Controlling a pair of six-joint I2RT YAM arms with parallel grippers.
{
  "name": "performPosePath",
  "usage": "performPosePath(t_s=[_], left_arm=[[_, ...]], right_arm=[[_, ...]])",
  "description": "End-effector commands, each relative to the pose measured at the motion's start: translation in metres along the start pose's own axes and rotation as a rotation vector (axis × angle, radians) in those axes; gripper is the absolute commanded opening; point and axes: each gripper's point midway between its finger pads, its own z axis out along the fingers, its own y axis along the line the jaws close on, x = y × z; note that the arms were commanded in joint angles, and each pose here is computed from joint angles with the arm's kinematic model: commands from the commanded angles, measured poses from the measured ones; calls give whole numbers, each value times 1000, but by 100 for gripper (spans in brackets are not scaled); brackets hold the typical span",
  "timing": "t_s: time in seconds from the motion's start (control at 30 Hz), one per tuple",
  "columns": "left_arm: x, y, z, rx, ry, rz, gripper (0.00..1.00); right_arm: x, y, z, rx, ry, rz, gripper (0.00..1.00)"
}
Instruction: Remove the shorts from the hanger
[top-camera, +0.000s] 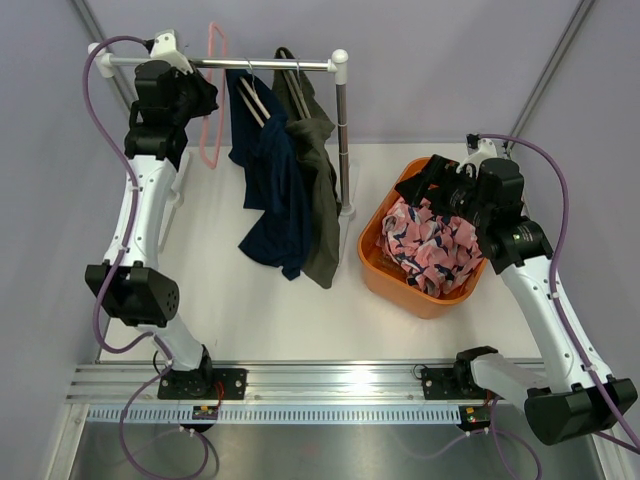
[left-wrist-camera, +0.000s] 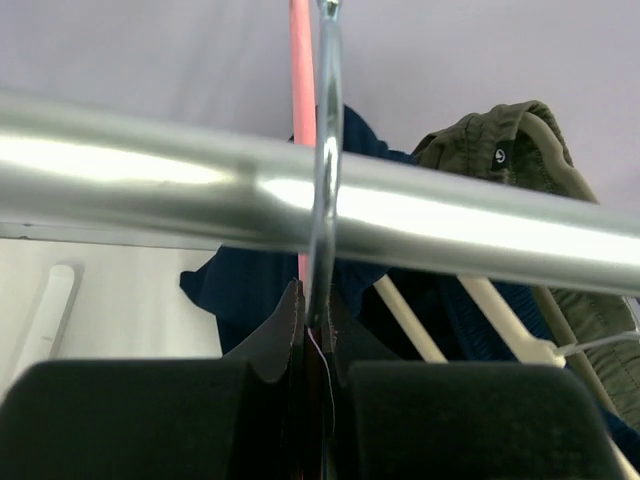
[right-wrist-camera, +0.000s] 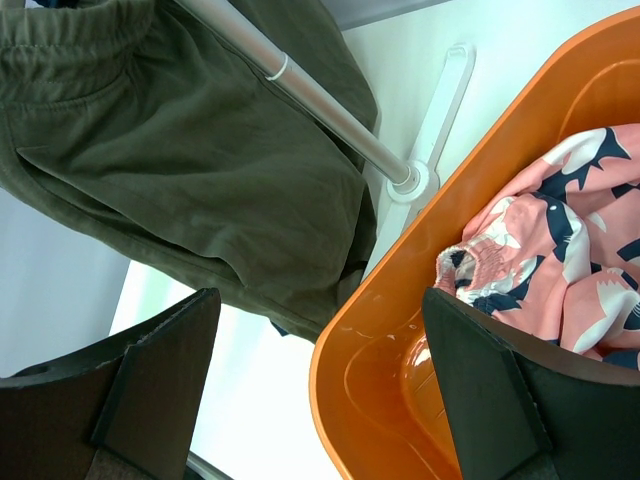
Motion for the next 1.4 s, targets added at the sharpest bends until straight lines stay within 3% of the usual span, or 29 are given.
performPosePath(t_s=[0.0, 0.57, 0.83, 0.93, 1.07, 1.27, 1.37], left_arm=[[-41, -11, -2, -1, -125, 20, 2], [-28, 1, 9, -50, -96, 34, 18], [-31, 0, 1, -49, -108, 48, 20], [-31, 0, -6, -53, -111, 51, 23], [-36, 13, -22, -128, -153, 44, 36], [-47, 17, -61, -174, -237, 35, 48], [-56, 16, -79, -184, -275, 39, 50]], right_arm=[[-14, 15, -2, -58, -34, -10, 90], [-4, 10, 0, -52, -11, -7, 90], [-3, 11, 1, -57, -4, -2, 90], [-3, 10, 1, -55, -4, 1, 90], [-2, 10, 0, -55, -2, -1, 90], [0, 9, -3, -45, 1, -5, 90], [0, 8, -5, -38, 0, -7, 90]])
